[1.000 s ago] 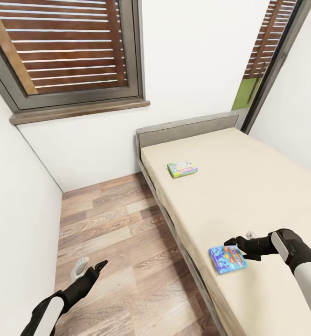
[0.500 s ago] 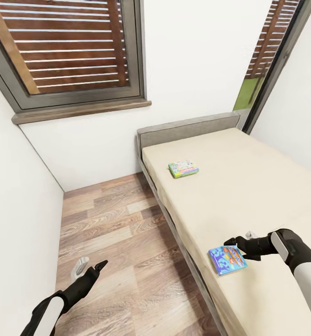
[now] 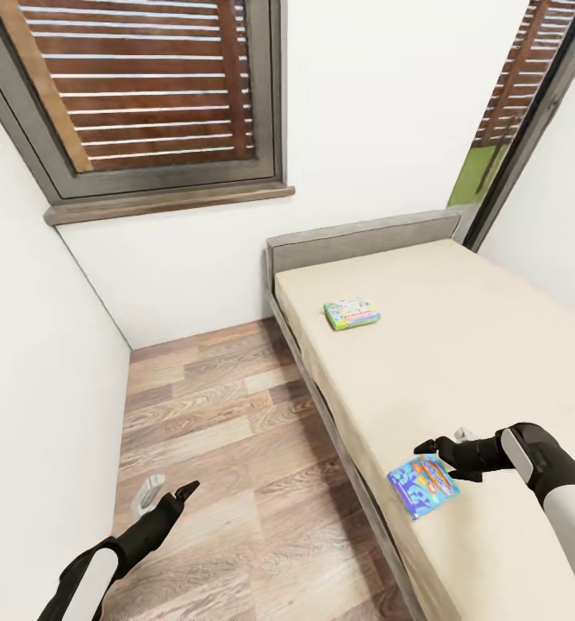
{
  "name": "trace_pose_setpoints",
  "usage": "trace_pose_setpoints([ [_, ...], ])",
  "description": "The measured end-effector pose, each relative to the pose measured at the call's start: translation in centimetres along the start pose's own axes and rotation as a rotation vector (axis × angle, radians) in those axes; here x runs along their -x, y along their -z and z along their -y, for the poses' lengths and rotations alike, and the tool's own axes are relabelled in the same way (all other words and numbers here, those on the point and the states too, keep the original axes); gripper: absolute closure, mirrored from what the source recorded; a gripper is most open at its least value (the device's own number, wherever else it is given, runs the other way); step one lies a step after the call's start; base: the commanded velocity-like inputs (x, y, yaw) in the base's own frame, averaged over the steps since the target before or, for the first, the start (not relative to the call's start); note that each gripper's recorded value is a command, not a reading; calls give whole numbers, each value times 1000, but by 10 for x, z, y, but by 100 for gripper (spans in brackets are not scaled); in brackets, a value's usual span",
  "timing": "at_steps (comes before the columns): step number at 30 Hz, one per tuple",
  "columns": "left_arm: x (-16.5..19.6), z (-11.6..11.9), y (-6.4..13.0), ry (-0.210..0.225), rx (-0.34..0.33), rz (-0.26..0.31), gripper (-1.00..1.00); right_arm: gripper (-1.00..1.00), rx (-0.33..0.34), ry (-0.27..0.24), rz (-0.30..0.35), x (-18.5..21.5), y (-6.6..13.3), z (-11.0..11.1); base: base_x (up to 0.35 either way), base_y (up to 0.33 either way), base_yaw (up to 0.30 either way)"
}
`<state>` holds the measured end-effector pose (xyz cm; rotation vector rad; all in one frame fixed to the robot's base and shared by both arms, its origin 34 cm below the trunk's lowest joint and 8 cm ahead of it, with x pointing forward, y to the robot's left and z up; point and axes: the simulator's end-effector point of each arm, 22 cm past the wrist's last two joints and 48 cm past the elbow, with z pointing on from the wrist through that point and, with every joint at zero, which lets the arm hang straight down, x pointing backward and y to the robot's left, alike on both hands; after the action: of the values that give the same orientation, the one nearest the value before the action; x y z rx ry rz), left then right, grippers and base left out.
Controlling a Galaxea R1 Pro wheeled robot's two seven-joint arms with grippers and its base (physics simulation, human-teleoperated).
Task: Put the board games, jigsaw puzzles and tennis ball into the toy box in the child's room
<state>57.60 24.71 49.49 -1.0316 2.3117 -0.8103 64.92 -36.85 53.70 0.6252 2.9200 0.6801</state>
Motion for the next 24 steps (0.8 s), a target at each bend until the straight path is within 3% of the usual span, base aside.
trace_pose_setpoints([
  [9, 0, 0, 0, 0, 0, 0, -100, -100, 0, 0, 0, 0, 0, 0, 0, 0, 179],
  [24, 0, 0, 0, 0, 0, 0, -100, -100, -1, 0, 0, 0, 0, 0, 0, 0, 35],
])
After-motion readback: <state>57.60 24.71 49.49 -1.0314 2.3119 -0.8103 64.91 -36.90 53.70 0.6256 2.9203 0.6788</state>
